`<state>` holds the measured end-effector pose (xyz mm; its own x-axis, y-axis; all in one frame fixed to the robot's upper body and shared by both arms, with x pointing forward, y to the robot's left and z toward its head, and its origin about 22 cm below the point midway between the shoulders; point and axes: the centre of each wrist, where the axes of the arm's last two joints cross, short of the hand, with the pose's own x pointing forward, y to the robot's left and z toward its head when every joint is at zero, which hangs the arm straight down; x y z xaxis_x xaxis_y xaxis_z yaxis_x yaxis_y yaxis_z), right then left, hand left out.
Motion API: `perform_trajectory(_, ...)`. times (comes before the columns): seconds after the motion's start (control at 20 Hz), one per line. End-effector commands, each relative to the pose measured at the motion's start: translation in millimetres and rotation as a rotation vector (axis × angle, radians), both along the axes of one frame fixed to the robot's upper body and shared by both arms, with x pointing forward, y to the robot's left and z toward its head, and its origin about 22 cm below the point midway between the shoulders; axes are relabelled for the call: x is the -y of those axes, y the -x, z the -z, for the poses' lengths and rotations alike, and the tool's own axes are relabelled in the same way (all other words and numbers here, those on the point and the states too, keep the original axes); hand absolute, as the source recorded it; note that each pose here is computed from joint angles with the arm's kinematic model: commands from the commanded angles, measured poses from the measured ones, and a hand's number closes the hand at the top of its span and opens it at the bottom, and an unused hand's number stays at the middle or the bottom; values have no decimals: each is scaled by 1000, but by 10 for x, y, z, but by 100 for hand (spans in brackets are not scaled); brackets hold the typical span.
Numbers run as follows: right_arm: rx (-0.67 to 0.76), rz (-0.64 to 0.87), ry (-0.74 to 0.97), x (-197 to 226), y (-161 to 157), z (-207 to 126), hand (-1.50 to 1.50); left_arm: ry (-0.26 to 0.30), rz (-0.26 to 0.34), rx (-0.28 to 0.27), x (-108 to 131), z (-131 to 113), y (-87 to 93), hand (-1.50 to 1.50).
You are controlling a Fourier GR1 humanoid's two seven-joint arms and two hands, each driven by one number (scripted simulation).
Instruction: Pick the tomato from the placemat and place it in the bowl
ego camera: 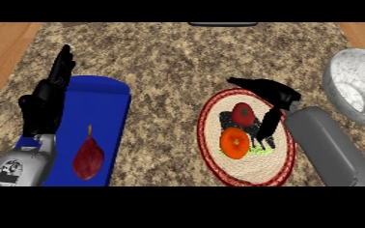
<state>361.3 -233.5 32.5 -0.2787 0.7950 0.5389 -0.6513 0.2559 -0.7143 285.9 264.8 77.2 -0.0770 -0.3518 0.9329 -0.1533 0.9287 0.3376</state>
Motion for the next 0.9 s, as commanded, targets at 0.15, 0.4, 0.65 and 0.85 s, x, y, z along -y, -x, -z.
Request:
perform_trajectory(0.15,-25,-7,8,-140,-15,376,-150,2,3,-21,11,-19,128,0)
perform_trajectory(0.4,16,-108,55,-141,-35,320,150,7,-1,-13,-40,62,6,0)
perform_trajectory(0.65,99,-101,14,-262,-56,487,150,6,-10,11,-145,-162,-22,0)
perform_trajectory(0.85,95,-95,-18,-176,-99,510,150,-8,-13,-7,134,-137,-115,0)
